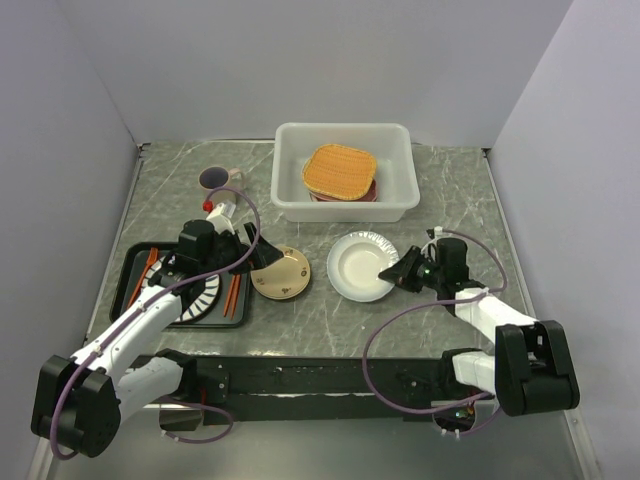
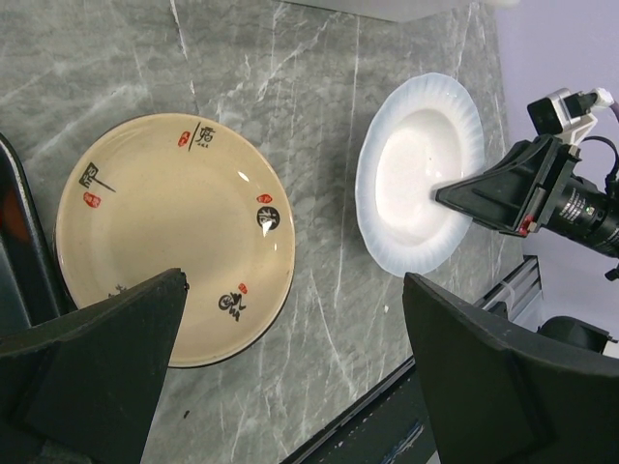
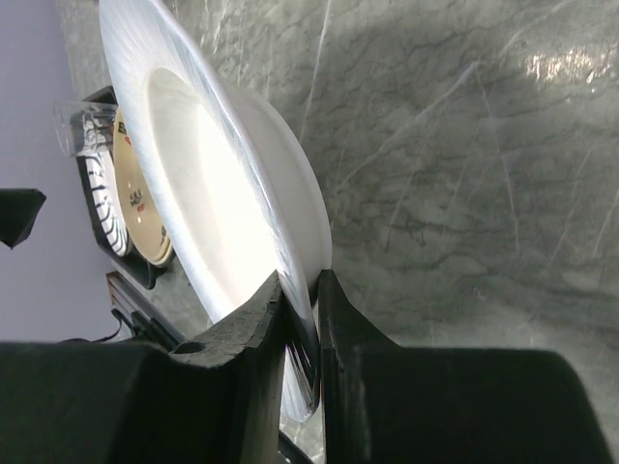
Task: Place the plates into the plastic bin on the countertop
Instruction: Pick up the plate at the center of the board.
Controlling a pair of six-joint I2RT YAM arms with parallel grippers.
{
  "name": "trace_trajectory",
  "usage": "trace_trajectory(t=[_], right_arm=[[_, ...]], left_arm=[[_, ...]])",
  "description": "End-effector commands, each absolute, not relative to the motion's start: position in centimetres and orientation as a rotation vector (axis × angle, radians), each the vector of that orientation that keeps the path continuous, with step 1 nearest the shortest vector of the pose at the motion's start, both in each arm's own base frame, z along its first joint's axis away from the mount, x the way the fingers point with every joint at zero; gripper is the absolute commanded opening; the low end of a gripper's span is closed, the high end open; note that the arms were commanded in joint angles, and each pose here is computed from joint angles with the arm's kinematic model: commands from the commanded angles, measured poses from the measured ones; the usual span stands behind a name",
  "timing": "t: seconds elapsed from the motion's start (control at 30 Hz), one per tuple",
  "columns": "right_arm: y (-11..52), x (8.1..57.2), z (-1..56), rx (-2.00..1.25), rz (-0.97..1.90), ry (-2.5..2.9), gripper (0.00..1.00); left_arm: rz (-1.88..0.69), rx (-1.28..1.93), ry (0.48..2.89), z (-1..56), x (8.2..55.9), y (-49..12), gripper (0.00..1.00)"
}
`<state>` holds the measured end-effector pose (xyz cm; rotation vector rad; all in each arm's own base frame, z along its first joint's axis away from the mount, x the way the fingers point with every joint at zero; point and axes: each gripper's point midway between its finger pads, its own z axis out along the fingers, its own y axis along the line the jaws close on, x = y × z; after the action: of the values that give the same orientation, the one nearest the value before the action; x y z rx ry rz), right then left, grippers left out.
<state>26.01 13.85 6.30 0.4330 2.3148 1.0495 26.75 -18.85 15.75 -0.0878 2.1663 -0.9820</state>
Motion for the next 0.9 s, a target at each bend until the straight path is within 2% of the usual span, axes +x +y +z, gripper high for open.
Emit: trace_trajectory(t=[0.0,0.5,0.87], right_arm=[[14.7,27.5,11.1,0.308,1.113,2.185,0.00],[15.1,27.2,15.9,0.234,1.152,2.090,0.00],[15.6,29.2,20.9,0.170,1.174,2.011,0.00]], left_arm=[[-0.991,-0.082,2.121,16.5,27.3,-19.0,0.99],[-0.975,-0.090,2.110,16.8,27.5,-18.8,0.99],[-0.967,-0.082,2.108,17.1,27.4,-18.7,0.99]])
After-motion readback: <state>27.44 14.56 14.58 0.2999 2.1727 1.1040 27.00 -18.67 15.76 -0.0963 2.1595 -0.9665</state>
